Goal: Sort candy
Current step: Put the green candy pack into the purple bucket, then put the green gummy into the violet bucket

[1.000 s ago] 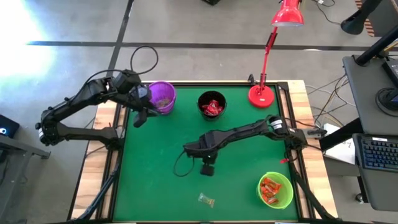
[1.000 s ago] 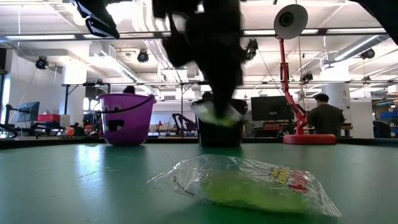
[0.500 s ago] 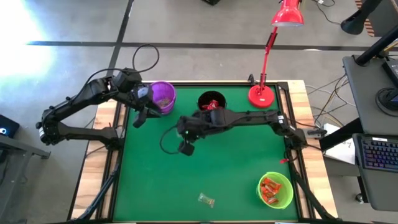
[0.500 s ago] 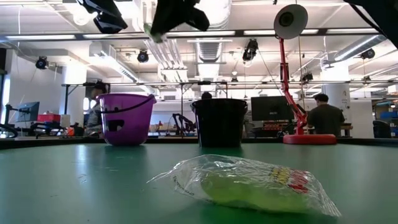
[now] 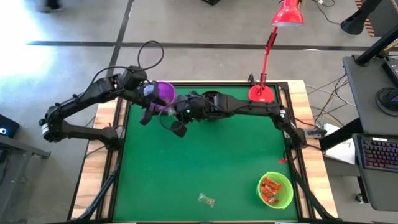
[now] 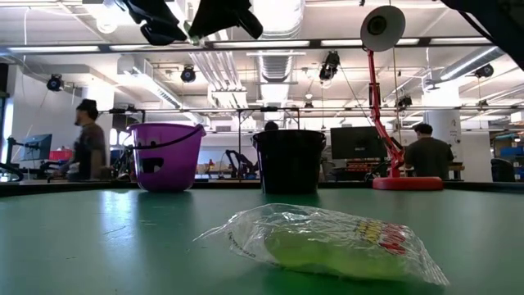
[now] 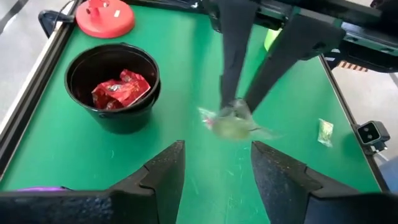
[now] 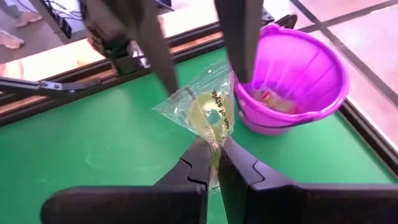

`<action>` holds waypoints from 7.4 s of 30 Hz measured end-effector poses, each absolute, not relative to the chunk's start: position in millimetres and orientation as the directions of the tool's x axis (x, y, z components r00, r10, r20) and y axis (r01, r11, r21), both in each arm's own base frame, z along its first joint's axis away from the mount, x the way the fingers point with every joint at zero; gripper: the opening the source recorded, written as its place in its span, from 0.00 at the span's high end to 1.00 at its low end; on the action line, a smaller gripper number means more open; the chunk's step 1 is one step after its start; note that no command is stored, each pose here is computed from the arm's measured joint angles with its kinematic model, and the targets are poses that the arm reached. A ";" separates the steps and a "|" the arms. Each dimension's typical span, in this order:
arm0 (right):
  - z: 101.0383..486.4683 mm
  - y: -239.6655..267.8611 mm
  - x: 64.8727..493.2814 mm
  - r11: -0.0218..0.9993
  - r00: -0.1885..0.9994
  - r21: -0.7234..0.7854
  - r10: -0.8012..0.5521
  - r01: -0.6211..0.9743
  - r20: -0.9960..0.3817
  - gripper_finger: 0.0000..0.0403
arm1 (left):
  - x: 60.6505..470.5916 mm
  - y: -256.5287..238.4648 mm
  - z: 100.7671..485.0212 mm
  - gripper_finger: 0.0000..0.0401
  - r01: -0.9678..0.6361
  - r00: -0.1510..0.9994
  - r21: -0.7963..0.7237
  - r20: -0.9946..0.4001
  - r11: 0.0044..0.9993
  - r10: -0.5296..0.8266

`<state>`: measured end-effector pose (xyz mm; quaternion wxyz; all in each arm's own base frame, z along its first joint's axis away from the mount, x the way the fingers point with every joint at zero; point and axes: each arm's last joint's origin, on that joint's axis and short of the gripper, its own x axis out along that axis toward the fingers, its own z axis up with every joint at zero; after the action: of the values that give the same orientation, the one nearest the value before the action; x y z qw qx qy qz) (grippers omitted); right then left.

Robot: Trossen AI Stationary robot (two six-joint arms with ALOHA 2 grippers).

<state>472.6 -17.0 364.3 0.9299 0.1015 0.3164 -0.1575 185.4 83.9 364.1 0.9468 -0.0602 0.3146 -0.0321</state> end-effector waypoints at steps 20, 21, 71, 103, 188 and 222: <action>366.2 -35.3 472.0 0.925 0.753 0.080 -0.249 0.371 -0.609 0.97 | 207.4 95.1 357.9 0.60 0.054 0.820 -0.115 -0.561 0.992 -0.110; 366.2 -35.3 472.0 0.925 0.753 0.081 -0.248 0.370 -0.609 0.97 | 207.6 95.4 358.3 0.61 0.058 0.823 -0.105 -0.558 0.993 -0.107; 357.8 -62.5 459.2 0.930 0.648 -0.036 -0.282 0.366 -0.708 0.60 | 179.8 120.4 343.3 0.96 -0.322 0.360 0.259 -0.856 0.910 0.371; 347.6 -56.4 445.4 0.898 0.511 -0.011 -0.260 0.440 -0.819 0.65 | 202.2 156.8 311.4 0.75 -0.346 0.302 0.202 -0.901 0.916 0.312; 181.5 207.3 432.1 0.868 0.222 0.320 0.250 0.381 -0.943 0.55 | 133.9 83.1 366.0 0.71 -0.230 0.714 -0.270 -0.699 0.935 -0.026; 197.7 192.8 457.0 0.812 0.281 0.308 0.185 0.496 -0.942 0.97 | 137.5 78.4 365.6 0.79 0.056 0.751 -0.330 -0.608 0.942 -0.257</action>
<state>457.0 192.8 197.7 0.7466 0.2882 0.5905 -0.1039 137.5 78.4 365.6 0.9241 -0.1470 0.3424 -0.0846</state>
